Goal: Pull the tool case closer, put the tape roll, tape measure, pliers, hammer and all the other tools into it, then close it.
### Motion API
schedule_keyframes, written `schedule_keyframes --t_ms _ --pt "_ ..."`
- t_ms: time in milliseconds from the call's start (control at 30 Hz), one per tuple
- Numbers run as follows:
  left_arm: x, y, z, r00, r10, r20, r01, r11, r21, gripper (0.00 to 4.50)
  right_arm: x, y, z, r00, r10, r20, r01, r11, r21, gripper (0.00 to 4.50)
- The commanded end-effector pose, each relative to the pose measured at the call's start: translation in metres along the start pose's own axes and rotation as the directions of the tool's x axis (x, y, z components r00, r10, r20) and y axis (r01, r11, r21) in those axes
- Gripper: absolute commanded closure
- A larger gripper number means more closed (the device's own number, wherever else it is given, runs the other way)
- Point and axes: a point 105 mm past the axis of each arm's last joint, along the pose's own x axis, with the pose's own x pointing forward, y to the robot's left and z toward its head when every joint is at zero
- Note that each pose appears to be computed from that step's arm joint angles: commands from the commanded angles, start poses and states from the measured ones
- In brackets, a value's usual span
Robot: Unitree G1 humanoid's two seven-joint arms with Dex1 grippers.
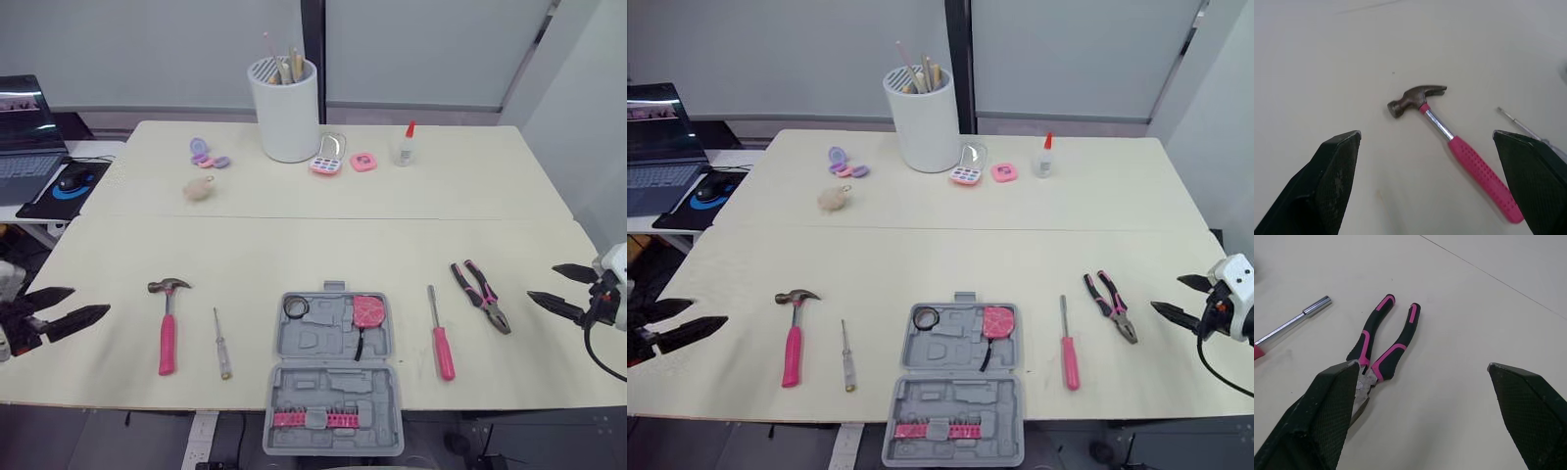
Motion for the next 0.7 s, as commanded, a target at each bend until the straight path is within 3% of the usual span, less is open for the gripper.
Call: schedule_keyframes --t_ms 33,200,333,567,700 --pt "0.025 -0.031 0.047 0.988 -0.112 0.106 0.1 0.989 0.11 0.0 -0.007 0.0 0.004 0.996 -0.073 0.045 0.075 0.996 -0.045 0.05" --pt "0.066 -0.098 0.09 0.923 -0.347 0.164 0.297 0.916 0.27 0.0 -0.012 0.018 -0.009 0.996 -0.086 0.034 0.087 0.996 -0.032 0.05" --pt "0.09 -0.178 0.125 0.777 -0.589 0.222 0.477 0.781 0.403 0.0 -0.016 0.04 -0.016 0.998 -0.049 0.026 0.049 0.999 -0.013 0.05" --pt "0.087 -0.256 0.118 0.599 -0.796 0.082 0.626 0.53 0.573 0.0 -0.017 0.055 -0.028 0.999 -0.039 0.0 0.039 0.999 0.016 0.05" --pt "0.088 -0.269 0.112 0.573 -0.817 0.068 0.63 0.492 0.601 0.0 0.002 0.053 -0.029 0.999 -0.047 0.009 0.047 0.999 0.016 0.05"
